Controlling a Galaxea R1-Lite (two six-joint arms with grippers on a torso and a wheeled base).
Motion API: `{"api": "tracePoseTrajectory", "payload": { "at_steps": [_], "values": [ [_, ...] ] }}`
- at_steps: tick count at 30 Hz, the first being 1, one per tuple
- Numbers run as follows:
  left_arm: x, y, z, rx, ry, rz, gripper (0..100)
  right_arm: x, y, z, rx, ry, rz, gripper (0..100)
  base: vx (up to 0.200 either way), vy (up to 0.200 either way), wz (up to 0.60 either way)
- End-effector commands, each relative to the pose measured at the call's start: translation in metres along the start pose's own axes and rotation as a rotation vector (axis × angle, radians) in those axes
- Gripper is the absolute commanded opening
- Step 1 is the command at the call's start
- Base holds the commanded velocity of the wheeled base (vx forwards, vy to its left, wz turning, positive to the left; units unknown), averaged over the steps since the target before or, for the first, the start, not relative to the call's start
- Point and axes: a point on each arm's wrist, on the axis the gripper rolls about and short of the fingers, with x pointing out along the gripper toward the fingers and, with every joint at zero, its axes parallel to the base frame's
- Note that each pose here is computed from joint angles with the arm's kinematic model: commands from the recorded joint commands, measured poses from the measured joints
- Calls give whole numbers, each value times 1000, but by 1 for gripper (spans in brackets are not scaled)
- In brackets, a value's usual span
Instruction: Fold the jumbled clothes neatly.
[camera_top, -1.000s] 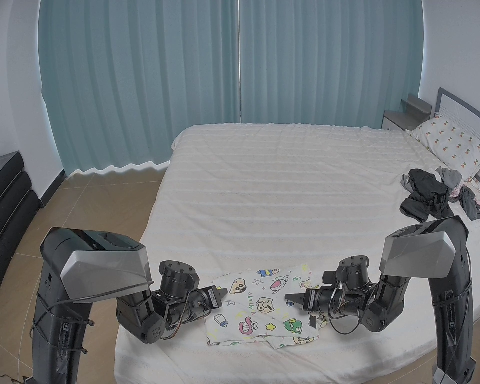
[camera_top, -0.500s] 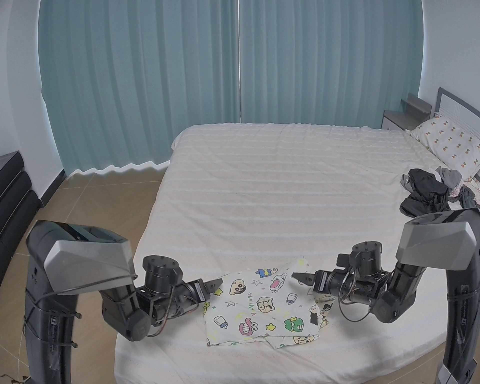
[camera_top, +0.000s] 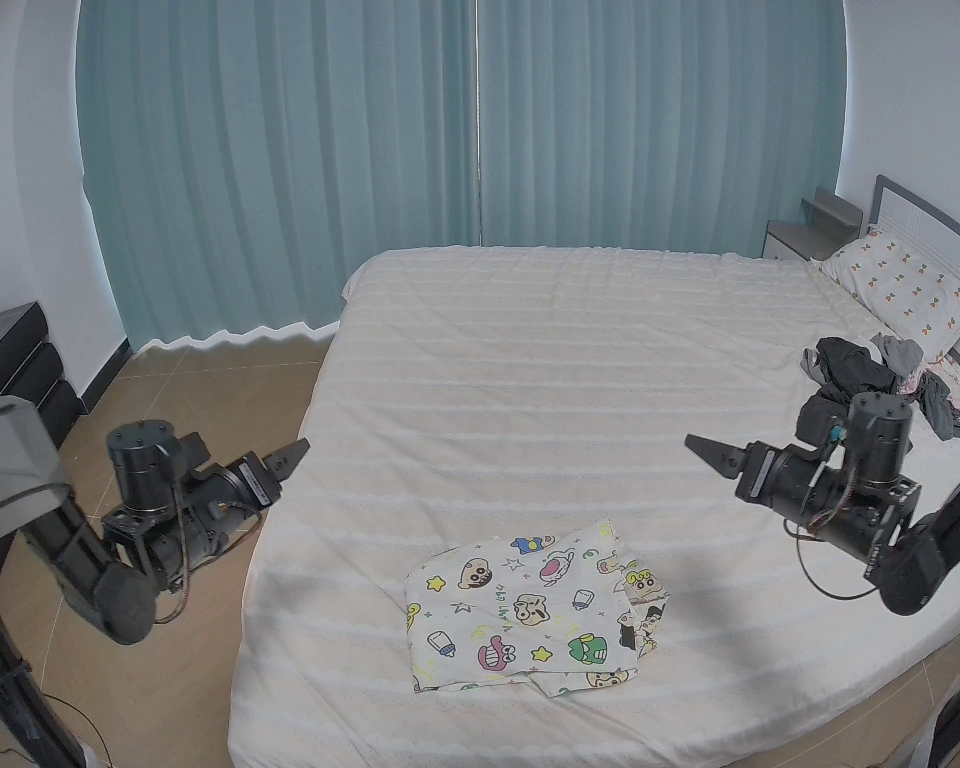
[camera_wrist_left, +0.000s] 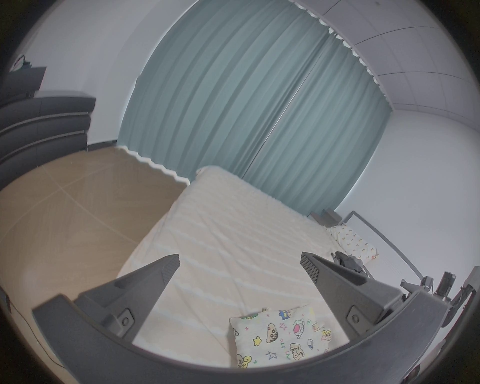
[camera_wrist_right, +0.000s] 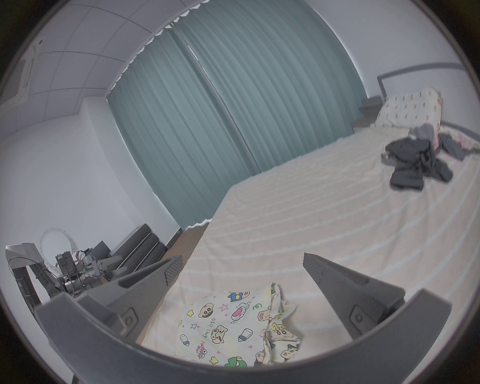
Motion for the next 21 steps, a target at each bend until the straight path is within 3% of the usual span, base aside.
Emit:
{"api": "tracePoseTrajectory", "payload": {
  "at_steps": [1, 5, 9, 10, 14, 16, 21],
  "values": [
    [-162, -25, 43, 149, -220, -57, 100, -180, 23, 25, -186, -203, -23, 100, 0, 0, 0],
    [-206, -25, 36, 189, -193, -11, 100, -224, 14, 4, -212, -181, -161, 100, 0, 0, 0],
    [-231, -22, 31, 212, -220, 69, 100, -248, 11, -7, -230, -233, -269, 100, 0, 0, 0],
    [-244, -21, 29, 218, -259, 101, 100, -259, 10, -16, -251, -252, -352, 100, 0, 0, 0],
    [-258, -18, 25, 221, -308, 151, 100, -276, 11, -39, -336, -270, -523, 100, 0, 0, 0],
    [-263, -16, 21, 221, -309, 157, 100, -282, 12, -53, -386, -273, -554, 100, 0, 0, 0],
    [-281, -8, 6, 239, -290, 179, 100, -271, -5, -89, -482, -212, -509, 100, 0, 0, 0]
  ]
}}
